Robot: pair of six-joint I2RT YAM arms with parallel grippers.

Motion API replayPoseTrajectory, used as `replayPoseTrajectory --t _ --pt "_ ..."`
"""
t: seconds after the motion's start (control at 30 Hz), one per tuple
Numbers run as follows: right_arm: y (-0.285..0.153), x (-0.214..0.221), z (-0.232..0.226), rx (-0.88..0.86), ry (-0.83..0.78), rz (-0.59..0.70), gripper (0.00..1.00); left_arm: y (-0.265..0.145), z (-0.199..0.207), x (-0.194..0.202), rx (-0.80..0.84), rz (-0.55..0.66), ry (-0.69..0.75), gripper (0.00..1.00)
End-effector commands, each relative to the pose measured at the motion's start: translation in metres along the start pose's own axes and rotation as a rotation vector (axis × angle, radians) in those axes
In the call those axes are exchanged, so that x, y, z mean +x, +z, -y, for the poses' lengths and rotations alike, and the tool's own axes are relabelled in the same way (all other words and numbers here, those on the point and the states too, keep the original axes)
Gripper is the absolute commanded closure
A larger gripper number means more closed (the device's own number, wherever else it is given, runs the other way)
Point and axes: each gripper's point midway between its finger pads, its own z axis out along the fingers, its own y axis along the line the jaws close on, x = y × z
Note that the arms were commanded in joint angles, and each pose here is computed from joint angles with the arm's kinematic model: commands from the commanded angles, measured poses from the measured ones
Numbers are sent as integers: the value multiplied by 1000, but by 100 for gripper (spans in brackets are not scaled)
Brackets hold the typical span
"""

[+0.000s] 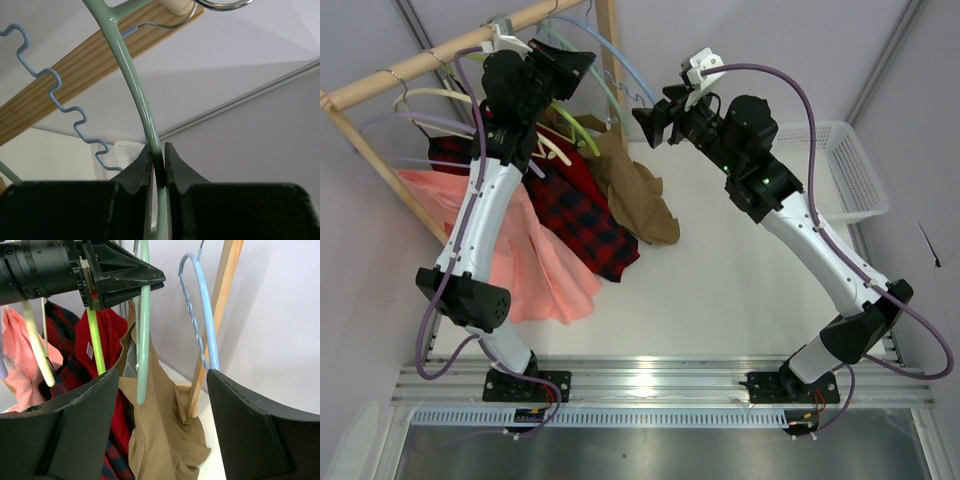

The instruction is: Place the skirt on the hanger

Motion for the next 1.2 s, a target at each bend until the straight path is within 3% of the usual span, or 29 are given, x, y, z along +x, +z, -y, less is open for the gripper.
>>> replayPoseTrajectory --t 0.0,0.43,0.6,0.63,0.77,0.97,1.07,1.17 --pt "-9 -26 5 14 -9 67 23 -6 17 -21 76 80 -13 100" --pt "-12 -21 3 4 8 59 22 -21 -5 -26 -23 147 -75 100" --pt "-15 -20 1 -4 8 53 22 -22 -5 -28 -28 153 -77 95" --pt "-15 -19 2 -4 8 51 22 -23 -2 -28 -20 153 -69 92" --pt "-17 -19 4 9 10 43 19 -29 15 -30 6 153 11 62" --pt "-25 -17 11 39 57 15 8 -57 51 -35 39 187 127 36" --pt "-34 -14 22 77 116 -7 5 -77 54 -34 21 198 169 20" --pt "-52 -6 34 122 185 -27 2 -90 41 -21 -26 176 248 10"
